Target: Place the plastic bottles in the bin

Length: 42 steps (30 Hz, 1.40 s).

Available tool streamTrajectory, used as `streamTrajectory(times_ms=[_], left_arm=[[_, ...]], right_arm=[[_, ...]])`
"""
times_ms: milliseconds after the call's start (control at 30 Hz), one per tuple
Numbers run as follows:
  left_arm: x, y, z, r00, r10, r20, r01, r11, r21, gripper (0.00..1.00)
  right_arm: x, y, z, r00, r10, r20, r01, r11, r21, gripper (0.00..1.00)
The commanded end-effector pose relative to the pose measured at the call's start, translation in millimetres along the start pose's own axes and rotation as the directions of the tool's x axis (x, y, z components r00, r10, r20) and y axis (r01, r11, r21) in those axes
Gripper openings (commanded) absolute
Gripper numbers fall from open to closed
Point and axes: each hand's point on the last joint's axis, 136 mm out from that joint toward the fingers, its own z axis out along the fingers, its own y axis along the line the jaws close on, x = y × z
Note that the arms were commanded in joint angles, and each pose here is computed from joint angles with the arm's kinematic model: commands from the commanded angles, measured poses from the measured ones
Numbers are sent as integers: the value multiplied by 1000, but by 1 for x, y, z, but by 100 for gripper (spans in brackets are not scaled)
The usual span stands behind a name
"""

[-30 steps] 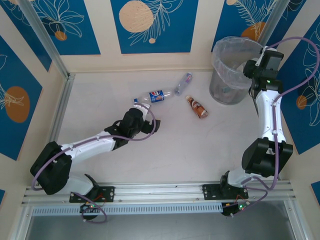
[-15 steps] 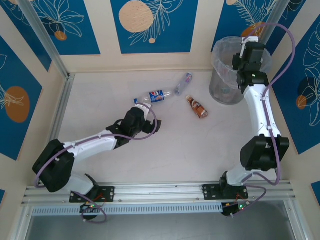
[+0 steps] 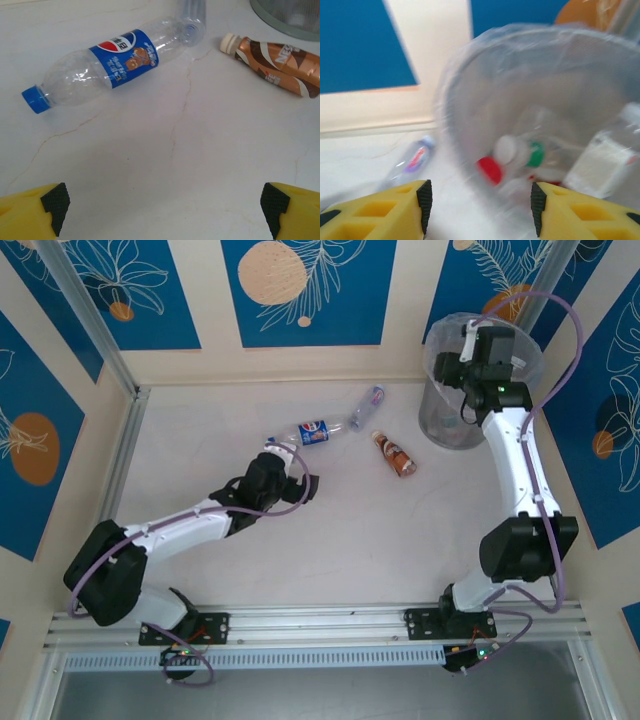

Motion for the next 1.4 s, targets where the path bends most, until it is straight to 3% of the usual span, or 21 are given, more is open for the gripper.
streamTrajectory(times_ms=[0, 133, 400, 533, 567, 600, 900, 1100, 1367], left_arm=[[-9, 26, -8, 994, -102, 41, 106, 990, -89, 99], [-4, 49, -9, 980, -192, 43, 197, 965, -175, 99], [5, 70, -11, 957, -287, 44, 289, 927, -240, 99], [7, 72, -11, 952, -302, 43, 303, 919, -251, 99], [7, 73, -11, 951, -305, 44, 306, 918, -253, 99], [7, 74, -11, 950, -309, 45, 310, 916, -254, 99], [12, 75, -10, 946, -322, 29, 318, 910, -265, 99], [13, 77, -11, 943, -331, 31, 326, 906, -270, 99], [15, 79, -11, 943, -333, 24, 326, 903, -279, 99]], right_arm=[[12, 57, -24, 998, 58, -23, -62, 970, -236, 58], [45, 97, -17, 994, 10, -107, -48, 932, -359, 61], [113, 108, 32, 939, -116, -323, -4, 937, -349, 78], [133, 106, 48, 915, -109, -389, -24, 946, -322, 83], [139, 108, 50, 907, -112, -407, -31, 944, -328, 88], [146, 110, 53, 897, -119, -425, -32, 943, -331, 100], [198, 81, 86, 799, -230, -556, 134, 969, -208, 100], [227, 72, 100, 690, -298, -659, 193, 954, -229, 88], [253, 59, 112, 593, -297, -749, 212, 954, -211, 84]])
